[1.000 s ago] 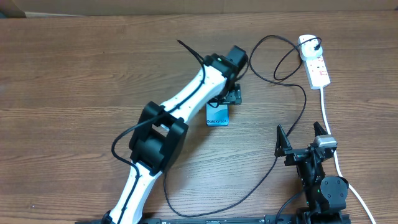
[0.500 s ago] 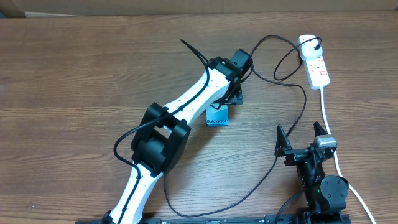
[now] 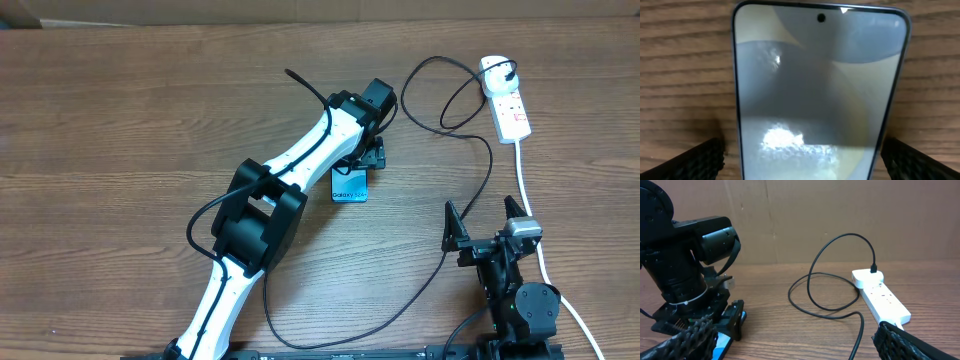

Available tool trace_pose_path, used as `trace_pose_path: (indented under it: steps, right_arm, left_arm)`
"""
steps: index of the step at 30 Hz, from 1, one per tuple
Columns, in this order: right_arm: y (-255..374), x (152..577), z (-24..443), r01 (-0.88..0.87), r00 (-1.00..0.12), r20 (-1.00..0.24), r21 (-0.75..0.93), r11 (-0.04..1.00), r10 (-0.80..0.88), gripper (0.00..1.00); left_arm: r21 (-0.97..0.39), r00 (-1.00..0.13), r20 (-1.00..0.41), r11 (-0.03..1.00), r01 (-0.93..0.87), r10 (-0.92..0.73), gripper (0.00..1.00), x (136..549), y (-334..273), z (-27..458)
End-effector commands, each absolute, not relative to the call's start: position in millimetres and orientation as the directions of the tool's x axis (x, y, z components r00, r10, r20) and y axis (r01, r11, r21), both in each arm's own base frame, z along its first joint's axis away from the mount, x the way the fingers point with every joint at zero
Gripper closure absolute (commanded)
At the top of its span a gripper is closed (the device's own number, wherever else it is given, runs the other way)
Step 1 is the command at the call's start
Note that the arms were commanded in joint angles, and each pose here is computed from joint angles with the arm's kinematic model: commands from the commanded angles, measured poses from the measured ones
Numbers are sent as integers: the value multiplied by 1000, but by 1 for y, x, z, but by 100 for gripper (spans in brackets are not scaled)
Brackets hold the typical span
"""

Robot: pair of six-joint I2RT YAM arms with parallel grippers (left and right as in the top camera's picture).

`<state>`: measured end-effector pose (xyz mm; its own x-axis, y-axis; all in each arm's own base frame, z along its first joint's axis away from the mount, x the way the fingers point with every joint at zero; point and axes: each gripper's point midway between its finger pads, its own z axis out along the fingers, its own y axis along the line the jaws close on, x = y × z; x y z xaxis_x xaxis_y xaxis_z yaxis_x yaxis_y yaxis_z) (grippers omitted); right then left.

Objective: Plug charger to phone and switch on socket

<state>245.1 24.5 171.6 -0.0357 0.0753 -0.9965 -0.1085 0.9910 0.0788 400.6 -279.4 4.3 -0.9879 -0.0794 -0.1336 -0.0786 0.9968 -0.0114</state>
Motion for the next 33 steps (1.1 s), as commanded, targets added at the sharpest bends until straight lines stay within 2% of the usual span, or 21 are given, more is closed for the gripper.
trace_pose_path:
  steps: [1, 7, 18, 25, 33]
  right_arm:
    - [25, 245, 170, -107, -33, -996, 85, 991, 82, 0]
    - [25, 245, 170, -107, -33, -996, 85, 991, 82, 0]
    - [25, 245, 170, -107, -33, -996, 85, 991, 82, 0]
    - [25, 245, 170, -107, -33, -996, 85, 991, 82, 0]
    - [25, 245, 170, -107, -33, -996, 85, 991, 82, 0]
  left_arm:
    - [8, -990, -107, 995, -97, -95, 4, 397, -276, -11]
    - [9, -990, -106, 995, -97, -95, 13, 396, -276, -11]
    - [14, -991, -100, 995, -97, -95, 15, 395, -275, -11]
    - [13, -990, -101, 995, -97, -95, 23, 395, -275, -11]
    - [13, -990, -101, 995, -98, -97, 27, 395, -274, -11]
